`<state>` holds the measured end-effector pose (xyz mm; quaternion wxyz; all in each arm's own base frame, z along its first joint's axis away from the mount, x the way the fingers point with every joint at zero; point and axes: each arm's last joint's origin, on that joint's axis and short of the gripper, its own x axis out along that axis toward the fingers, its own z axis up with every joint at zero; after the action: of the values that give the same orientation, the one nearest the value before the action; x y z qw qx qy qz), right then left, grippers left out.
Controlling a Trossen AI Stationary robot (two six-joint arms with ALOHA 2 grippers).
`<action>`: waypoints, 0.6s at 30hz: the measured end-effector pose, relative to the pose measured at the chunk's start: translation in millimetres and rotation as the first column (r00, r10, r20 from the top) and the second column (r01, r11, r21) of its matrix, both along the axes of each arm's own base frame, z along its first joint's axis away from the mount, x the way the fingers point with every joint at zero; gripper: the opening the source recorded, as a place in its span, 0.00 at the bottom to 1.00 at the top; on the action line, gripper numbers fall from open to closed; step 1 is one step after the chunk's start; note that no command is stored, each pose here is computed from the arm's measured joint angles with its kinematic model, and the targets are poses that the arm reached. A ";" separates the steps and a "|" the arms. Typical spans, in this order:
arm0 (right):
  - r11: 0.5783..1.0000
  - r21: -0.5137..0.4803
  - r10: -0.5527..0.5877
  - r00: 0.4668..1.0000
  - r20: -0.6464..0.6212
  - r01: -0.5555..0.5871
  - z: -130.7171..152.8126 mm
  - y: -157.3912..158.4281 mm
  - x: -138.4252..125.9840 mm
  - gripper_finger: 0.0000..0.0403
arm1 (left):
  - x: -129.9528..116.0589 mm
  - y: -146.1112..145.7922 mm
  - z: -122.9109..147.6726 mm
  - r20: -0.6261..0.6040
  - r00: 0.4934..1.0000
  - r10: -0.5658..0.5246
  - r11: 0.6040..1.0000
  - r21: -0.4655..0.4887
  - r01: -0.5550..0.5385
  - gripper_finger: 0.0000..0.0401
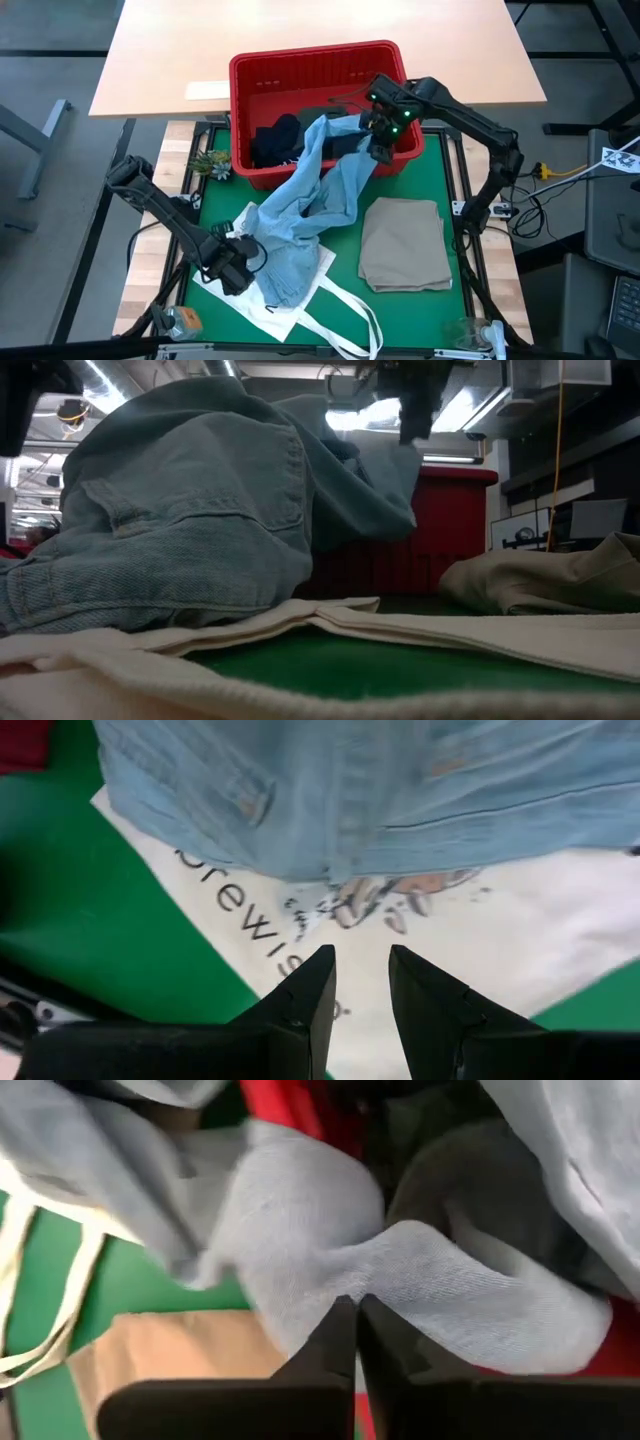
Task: Fold Laundry from Bin
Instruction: Fold the light blue pants
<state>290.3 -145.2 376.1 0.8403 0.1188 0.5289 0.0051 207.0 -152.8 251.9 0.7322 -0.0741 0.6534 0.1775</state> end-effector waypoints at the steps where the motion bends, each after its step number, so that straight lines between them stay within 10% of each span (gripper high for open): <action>1: 1.000 -0.001 0.005 1.000 0.007 -0.005 7.6 4.7 -0.7 0.03 | 0.0 -1.8 1.7 0.009 1.000 0.002 1.000 -0.007 -0.002 0.23; 18: 0.990 -0.101 0.113 0.989 0.095 -0.103 84.6 123.7 -23.5 0.01 | 34.6 -26.1 8.8 0.445 0.883 0.150 0.978 -0.197 -0.067 0.23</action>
<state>266.8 -21.5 460.7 0.8691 0.0491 0.4912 0.0311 241.6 -178.9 260.7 0.8449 -0.2147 0.4703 0.1377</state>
